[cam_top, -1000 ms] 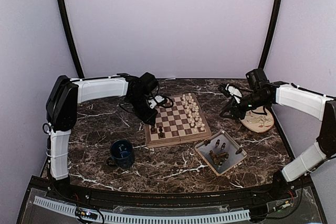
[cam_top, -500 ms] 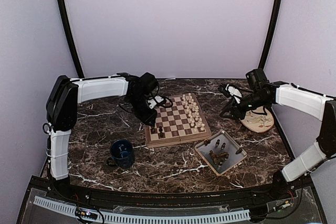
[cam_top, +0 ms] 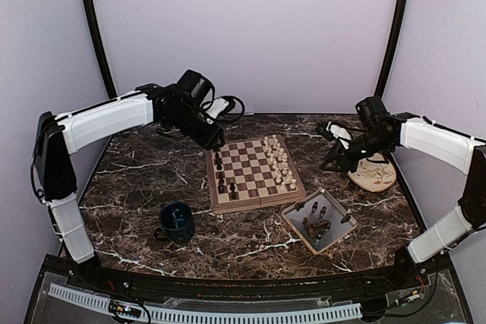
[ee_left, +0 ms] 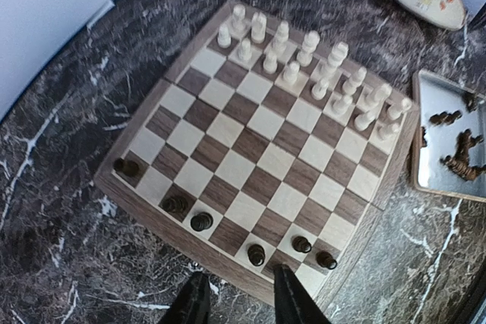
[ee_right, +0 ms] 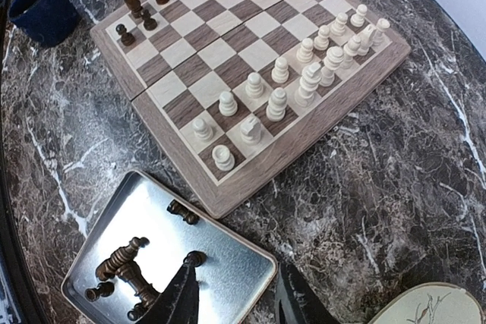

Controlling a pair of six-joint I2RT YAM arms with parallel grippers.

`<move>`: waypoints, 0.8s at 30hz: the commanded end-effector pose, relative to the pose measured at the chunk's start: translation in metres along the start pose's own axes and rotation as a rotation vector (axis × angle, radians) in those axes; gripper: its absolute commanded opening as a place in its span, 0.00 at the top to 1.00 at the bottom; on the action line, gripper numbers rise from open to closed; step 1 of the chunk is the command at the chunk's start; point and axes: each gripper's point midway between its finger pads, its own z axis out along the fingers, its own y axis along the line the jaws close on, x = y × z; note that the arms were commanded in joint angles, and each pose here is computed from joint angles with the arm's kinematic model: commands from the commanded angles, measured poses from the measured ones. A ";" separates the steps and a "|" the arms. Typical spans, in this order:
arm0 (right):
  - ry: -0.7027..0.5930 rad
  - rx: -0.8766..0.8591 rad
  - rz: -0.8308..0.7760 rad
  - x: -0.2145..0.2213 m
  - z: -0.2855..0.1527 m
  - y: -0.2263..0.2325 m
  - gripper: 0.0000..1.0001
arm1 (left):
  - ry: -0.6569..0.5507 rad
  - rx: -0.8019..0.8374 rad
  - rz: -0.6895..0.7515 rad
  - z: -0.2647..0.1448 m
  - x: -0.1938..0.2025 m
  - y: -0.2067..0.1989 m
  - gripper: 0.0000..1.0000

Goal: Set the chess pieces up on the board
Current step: Place the bishop on c8, then pick up the pawn from the chess pile.

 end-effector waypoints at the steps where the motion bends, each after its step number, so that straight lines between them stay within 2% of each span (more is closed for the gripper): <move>1: 0.122 -0.013 -0.054 0.022 0.005 0.017 0.65 | -0.226 0.007 0.029 -0.040 -0.031 -0.005 0.69; 5: 0.255 -0.017 -0.085 0.051 0.021 0.030 0.66 | -0.266 0.025 0.027 -0.038 -0.021 -0.008 0.69; 9: 0.344 -0.005 -0.090 0.072 0.030 0.032 0.66 | -0.231 0.050 0.015 -0.026 -0.004 -0.013 0.68; 17: 0.449 -0.008 -0.092 0.099 0.048 0.039 0.63 | -0.206 0.067 0.000 -0.020 0.000 -0.015 0.68; 24: 0.509 -0.034 -0.080 0.117 0.059 0.043 0.63 | -0.192 0.071 -0.004 -0.016 0.003 -0.016 0.68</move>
